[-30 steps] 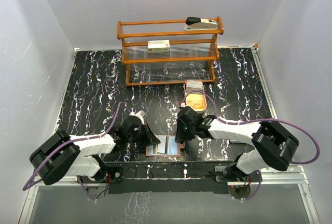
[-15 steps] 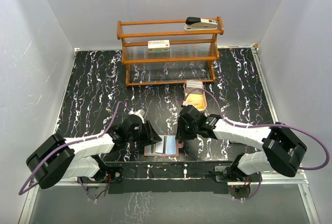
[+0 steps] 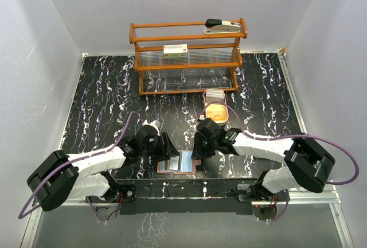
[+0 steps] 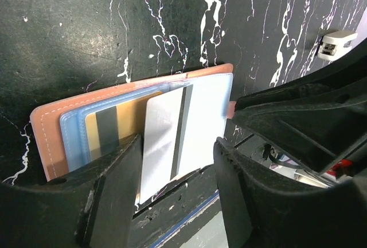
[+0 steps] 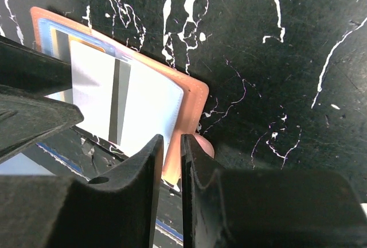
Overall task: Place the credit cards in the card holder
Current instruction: Insert the credit card into the card holder, then turn over the card slot in the card holder.
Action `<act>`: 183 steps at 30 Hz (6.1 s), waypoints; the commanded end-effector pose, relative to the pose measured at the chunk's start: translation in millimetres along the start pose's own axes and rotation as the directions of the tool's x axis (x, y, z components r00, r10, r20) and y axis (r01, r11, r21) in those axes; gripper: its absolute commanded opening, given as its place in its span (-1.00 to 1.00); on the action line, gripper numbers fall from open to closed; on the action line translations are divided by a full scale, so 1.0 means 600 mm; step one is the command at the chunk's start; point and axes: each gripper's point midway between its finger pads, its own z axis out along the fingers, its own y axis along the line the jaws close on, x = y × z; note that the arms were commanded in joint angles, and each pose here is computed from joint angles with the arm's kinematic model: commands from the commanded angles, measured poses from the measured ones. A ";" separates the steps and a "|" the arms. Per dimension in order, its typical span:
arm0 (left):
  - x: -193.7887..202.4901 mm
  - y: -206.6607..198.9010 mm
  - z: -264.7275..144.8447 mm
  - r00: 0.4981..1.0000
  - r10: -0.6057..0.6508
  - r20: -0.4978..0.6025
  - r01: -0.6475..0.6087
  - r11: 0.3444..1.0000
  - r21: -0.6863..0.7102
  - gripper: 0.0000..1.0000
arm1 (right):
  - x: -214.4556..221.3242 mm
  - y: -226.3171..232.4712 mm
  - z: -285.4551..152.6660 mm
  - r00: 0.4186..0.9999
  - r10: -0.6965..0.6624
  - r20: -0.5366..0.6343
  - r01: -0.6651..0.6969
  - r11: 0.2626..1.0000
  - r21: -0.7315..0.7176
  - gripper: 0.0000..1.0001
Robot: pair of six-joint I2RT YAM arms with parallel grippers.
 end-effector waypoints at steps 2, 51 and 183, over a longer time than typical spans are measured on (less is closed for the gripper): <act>0.001 -0.006 -0.011 0.999 0.047 -0.028 -0.048 0.998 -0.027 0.07 | -0.006 0.009 0.010 1.000 -0.003 0.016 0.003 1.000 -0.012 -0.69; 0.025 -0.064 0.002 0.995 0.008 -0.104 0.007 0.991 0.136 0.19 | 0.010 -0.022 0.033 0.997 0.053 0.054 -0.054 0.999 0.009 -0.76; -0.026 0.017 -0.060 0.982 -0.134 -0.137 0.154 0.978 0.145 -0.59 | 0.008 0.064 0.116 0.993 -0.106 0.045 0.101 0.990 0.096 -1.00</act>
